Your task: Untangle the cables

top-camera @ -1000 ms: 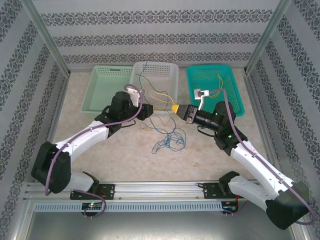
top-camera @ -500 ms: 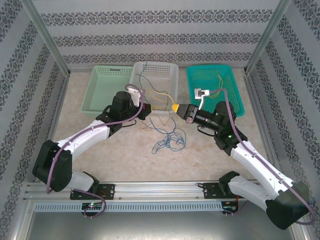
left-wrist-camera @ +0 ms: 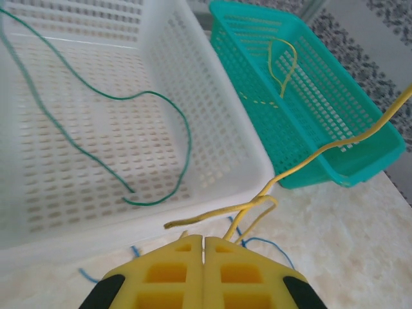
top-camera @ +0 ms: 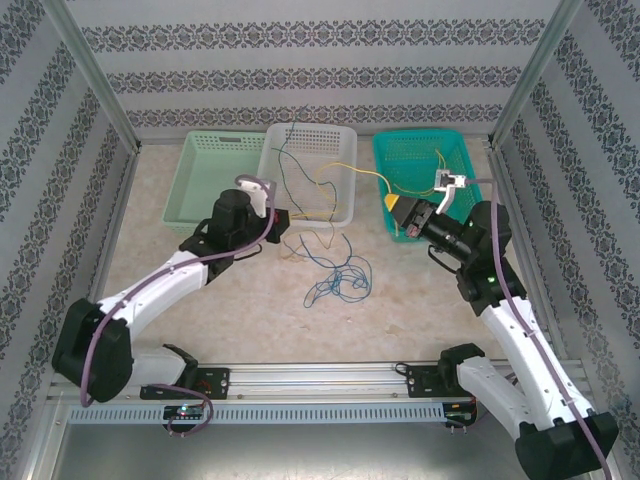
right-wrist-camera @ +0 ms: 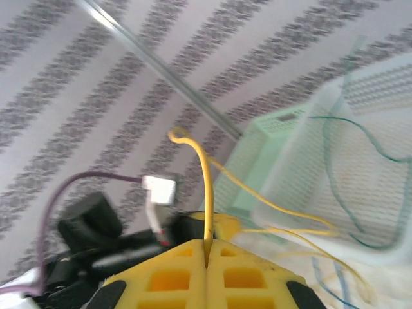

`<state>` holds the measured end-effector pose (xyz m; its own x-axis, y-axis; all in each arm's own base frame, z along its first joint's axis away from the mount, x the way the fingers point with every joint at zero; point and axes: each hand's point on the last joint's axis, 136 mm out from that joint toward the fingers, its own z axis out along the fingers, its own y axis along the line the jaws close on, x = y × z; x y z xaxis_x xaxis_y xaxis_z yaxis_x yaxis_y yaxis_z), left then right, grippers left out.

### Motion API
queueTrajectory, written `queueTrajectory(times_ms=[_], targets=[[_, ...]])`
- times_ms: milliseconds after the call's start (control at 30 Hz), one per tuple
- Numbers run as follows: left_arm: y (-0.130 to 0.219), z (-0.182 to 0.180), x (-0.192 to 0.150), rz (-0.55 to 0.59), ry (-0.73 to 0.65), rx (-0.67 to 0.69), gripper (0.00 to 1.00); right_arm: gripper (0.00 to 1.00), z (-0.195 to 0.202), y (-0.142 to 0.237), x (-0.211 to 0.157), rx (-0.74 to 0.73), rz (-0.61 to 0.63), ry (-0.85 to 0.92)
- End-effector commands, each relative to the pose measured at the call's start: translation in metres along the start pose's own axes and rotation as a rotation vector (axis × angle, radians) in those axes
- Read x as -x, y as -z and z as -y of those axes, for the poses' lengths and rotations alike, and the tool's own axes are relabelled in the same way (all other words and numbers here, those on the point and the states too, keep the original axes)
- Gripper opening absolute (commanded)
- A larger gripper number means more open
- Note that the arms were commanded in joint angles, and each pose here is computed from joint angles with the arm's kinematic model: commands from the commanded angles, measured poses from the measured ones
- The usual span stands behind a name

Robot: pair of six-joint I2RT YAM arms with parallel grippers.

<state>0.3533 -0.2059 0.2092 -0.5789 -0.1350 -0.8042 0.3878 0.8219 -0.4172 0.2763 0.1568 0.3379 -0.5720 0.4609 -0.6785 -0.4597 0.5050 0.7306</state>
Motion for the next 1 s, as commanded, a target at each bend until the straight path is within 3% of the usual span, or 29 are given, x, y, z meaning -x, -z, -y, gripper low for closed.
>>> queueTrajectory(times_ms=[0,133,333,633,800,967], targets=[[0.022,-0.028,0.006,0.05,-0.005,0.12,0.0,0.0,0.047,0.01,-0.028,-0.154,-0.143,-0.019],[0.046,-0.041,0.015,0.111,0.008,0.188,0.0,0.0,0.079,0.021,-0.035,-0.228,-0.156,-0.085],[0.072,-0.061,0.022,0.193,0.049,0.286,0.0,0.0,0.133,0.059,-0.049,-0.564,-0.222,-0.034],[0.097,-0.088,0.022,0.253,0.131,0.39,0.0,0.0,0.171,0.091,-0.047,-0.799,-0.245,0.007],[0.105,-0.097,0.021,0.3,0.185,0.395,0.0,0.0,0.174,0.094,-0.047,-0.841,-0.27,0.038],[0.097,-0.085,0.025,0.293,0.176,0.319,0.0,0.0,0.151,0.069,-0.057,-0.662,-0.296,0.039]])
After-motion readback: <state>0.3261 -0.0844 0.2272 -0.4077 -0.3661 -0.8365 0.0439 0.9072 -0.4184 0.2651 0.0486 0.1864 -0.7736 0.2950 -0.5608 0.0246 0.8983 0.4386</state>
